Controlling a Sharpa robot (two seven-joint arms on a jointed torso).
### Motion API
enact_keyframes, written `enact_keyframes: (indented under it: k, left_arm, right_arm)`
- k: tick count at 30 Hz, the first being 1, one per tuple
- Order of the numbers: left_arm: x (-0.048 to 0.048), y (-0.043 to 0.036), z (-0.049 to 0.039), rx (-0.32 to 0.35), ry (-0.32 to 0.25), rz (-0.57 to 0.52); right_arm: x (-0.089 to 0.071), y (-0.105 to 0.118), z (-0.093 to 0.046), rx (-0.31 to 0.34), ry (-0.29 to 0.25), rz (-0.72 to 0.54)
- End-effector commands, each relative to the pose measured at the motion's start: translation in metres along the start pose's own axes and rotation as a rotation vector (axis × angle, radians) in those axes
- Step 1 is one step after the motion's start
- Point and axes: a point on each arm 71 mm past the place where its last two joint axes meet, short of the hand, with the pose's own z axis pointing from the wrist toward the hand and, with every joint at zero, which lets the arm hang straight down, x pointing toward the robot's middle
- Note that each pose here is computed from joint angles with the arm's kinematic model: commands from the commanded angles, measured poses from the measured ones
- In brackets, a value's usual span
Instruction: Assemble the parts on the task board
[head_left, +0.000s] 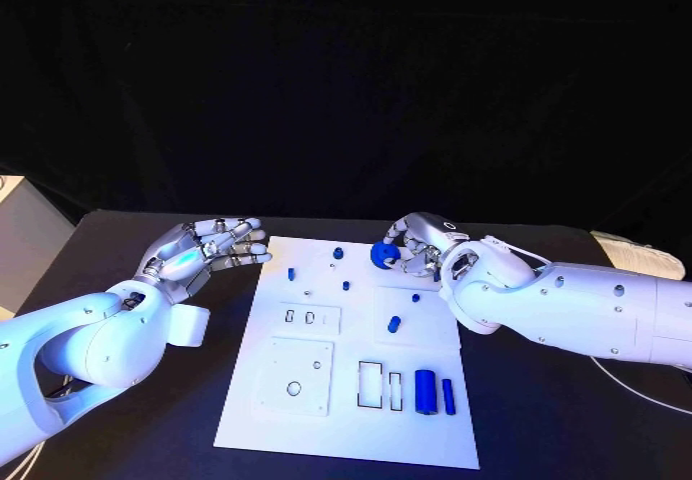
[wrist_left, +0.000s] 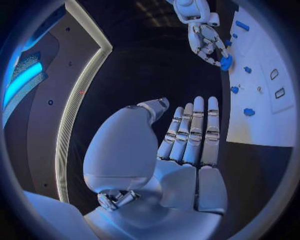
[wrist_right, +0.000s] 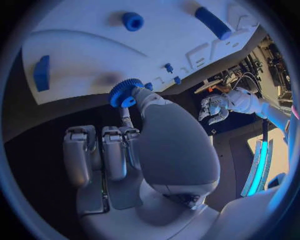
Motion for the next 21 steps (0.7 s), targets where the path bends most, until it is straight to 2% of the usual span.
enact_keyframes:
  k: [1, 12, 21]
  left_arm:
    - [0.0034, -0.0008, 0.0005, 0.007, 0.021, -0.012]
    - [0.0051, -0.0005, 0.0011, 0.006, 0.026, -0.014]
    - [0.0053, -0.0004, 0.0013, 0.005, 0.027, -0.015]
  right_arm:
    - [0.002, 0.020, 0.002, -0.072, -0.025, -0.043]
    - [0.021, 0.064, 0.017, -0.175, -0.020, -0.088]
    - [0.027, 0.077, 0.024, -0.203, -0.036, -0.127]
